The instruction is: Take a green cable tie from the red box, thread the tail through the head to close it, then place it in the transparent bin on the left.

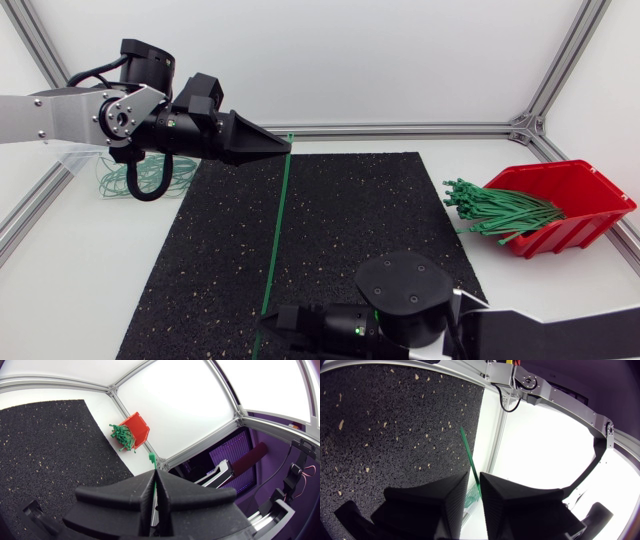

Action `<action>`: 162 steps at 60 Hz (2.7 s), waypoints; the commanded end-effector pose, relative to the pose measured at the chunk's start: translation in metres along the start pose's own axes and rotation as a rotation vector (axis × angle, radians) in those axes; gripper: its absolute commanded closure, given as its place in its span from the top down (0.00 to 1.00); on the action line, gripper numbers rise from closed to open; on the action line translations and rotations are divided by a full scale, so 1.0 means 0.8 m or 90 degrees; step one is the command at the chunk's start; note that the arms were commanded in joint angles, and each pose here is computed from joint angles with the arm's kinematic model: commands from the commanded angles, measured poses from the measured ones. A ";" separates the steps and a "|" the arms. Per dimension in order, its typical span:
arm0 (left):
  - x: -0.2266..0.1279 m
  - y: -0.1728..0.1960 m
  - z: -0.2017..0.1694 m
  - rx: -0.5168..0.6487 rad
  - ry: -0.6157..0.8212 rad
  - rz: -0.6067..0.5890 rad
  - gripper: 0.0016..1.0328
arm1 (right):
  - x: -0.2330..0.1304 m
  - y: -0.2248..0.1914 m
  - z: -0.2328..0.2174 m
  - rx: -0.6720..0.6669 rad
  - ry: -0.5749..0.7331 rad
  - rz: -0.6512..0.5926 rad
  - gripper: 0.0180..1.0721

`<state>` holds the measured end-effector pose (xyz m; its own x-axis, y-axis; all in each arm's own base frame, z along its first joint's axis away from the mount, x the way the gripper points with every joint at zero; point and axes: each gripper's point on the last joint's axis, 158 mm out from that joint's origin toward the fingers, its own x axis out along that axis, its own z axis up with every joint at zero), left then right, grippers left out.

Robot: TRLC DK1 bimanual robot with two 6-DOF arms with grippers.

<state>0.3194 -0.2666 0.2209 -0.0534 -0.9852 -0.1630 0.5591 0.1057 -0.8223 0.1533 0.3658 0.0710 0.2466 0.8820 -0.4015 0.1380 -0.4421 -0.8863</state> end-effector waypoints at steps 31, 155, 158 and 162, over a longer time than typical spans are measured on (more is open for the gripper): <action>0.004 -0.004 -0.005 0.000 0.009 -0.010 0.04 | -0.002 0.009 0.004 0.017 0.006 0.005 0.05; -0.005 -0.055 -0.060 0.058 0.006 0.011 0.04 | -0.114 -0.173 -0.018 1.390 -0.233 0.097 0.05; -0.004 -0.054 -0.062 0.058 0.006 0.016 0.04 | -0.116 -0.176 -0.011 1.418 -0.254 0.122 0.05; -0.001 -0.054 -0.065 0.060 0.009 0.019 0.04 | -0.118 -0.181 -0.004 1.439 -0.276 0.149 0.05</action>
<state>0.2613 -0.2614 0.2317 -0.0365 -0.9805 -0.1929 0.6189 0.1294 -0.7748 0.1155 0.3449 0.2263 -0.0755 0.9638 -0.2557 -0.8830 0.0545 0.4662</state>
